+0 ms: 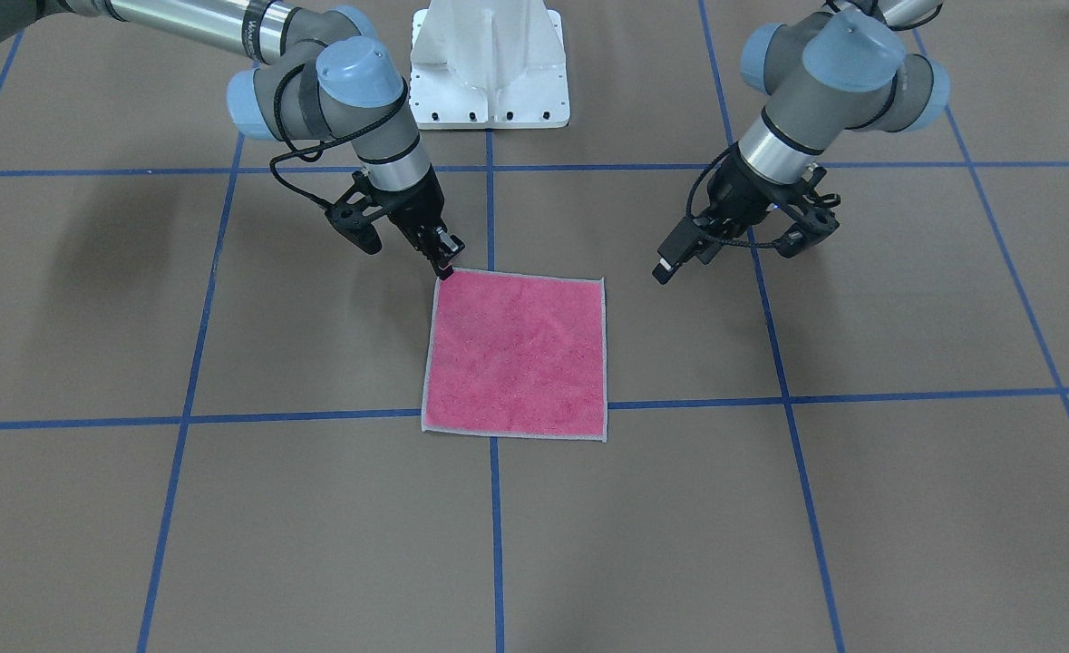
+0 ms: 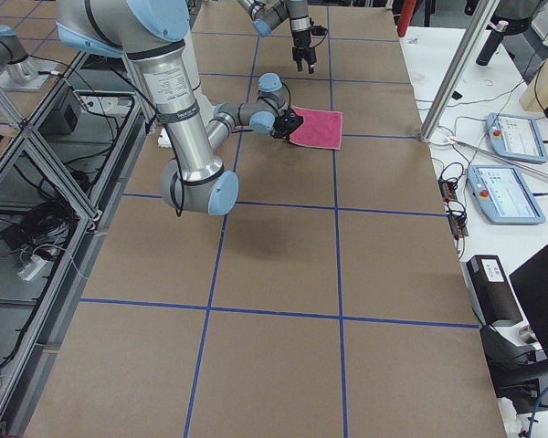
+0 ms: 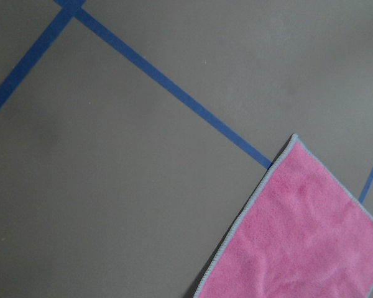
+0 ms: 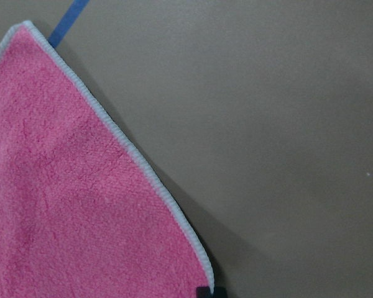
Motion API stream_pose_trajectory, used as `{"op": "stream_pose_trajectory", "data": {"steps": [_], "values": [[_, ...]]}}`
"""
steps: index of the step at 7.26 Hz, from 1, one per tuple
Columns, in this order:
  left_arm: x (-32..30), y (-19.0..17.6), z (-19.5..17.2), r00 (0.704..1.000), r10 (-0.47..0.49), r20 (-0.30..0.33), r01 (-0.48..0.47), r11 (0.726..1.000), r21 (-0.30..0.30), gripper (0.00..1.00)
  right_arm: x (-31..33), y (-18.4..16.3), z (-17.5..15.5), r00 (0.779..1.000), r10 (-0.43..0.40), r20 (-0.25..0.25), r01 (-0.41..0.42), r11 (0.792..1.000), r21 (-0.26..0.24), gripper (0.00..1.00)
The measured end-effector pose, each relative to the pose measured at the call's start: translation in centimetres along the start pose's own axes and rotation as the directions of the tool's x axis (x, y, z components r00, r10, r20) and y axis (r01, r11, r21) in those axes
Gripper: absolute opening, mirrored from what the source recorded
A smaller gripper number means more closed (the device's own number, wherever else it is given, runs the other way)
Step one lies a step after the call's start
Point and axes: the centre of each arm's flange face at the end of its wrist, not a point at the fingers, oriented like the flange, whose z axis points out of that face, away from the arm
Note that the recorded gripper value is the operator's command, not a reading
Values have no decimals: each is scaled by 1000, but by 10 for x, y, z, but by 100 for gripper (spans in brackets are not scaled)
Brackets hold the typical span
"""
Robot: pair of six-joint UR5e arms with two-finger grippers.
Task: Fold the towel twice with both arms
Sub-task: 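Lower the right gripper onto its towel corner while the left gripper approaches its corner, then pinch the two near towel corners with both grippers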
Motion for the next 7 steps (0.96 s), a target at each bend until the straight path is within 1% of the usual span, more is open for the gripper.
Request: {"op": "stream_pose_trajectory", "data": {"steps": [1, 4, 5, 7], "values": [[-2, 24, 16, 1000, 23, 0, -23, 999, 27, 98, 4, -2, -6, 1000, -1, 4, 1, 1000, -5, 0], [-9, 88, 50, 999, -24, 28, 23, 1000, 13, 90, 10, -6, -16, 1000, -1, 11, 1, 1000, -12, 0], [-5, 106, 62, 999, -21, 33, 20, 1000, 22, 84, 10, -6, -17, 1000, -1, 12, 1, 1000, -13, 0], [6, 122, 79, 999, -16, 40, 15, 999, 29, 80, 12, -8, -17, 1000, -1, 10, 1, 1000, -11, 0]]}}
